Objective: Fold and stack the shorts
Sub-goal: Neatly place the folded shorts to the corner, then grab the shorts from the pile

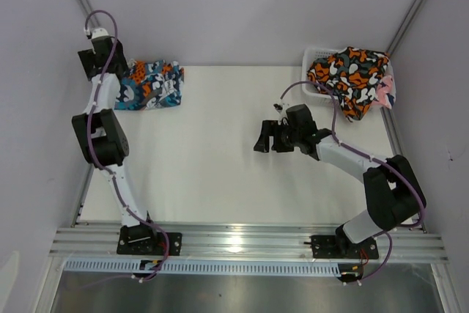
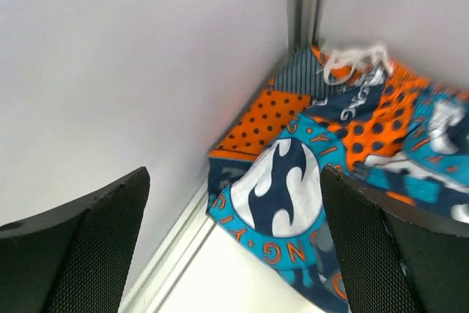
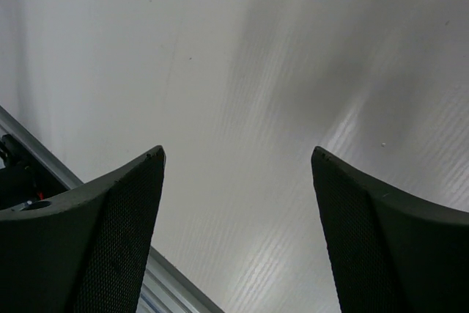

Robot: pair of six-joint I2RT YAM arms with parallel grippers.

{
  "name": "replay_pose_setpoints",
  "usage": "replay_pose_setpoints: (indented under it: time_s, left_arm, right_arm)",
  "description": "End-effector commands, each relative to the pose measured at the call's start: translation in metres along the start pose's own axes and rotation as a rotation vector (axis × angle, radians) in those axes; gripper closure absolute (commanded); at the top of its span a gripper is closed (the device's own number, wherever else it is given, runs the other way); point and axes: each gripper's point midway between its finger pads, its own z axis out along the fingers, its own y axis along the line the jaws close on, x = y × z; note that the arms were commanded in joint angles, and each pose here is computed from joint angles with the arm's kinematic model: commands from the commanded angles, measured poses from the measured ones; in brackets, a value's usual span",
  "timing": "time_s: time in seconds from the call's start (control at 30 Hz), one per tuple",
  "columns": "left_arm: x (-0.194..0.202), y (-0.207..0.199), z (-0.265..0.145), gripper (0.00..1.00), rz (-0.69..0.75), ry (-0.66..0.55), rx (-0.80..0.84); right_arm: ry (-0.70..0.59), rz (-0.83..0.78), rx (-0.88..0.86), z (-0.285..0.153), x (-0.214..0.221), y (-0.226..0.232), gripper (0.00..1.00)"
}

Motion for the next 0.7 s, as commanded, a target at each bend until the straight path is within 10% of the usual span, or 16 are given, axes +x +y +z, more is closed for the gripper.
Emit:
replay_pose_setpoints:
  time_s: [0.0,0.3,0.67]
  left_arm:
    - [-0.053,0.015,-0.059,0.01,-0.18,-0.104,-0.066]
    - [-0.007,-0.035,-0.167,0.01,-0.47,-0.043,0.148]
    - [0.046,-0.106,-0.317,0.01,-0.472,-0.076,0.486]
  right_arm:
    - [-0.21,-0.069,0.017,-0.01,-0.041,0.004,0.18]
    - [-0.388,-0.024,0.192,-0.049,-0.08,-0.022,0.16]
    - [-0.512,0.096,0.381,-0.134,-0.156,-0.05,0.06]
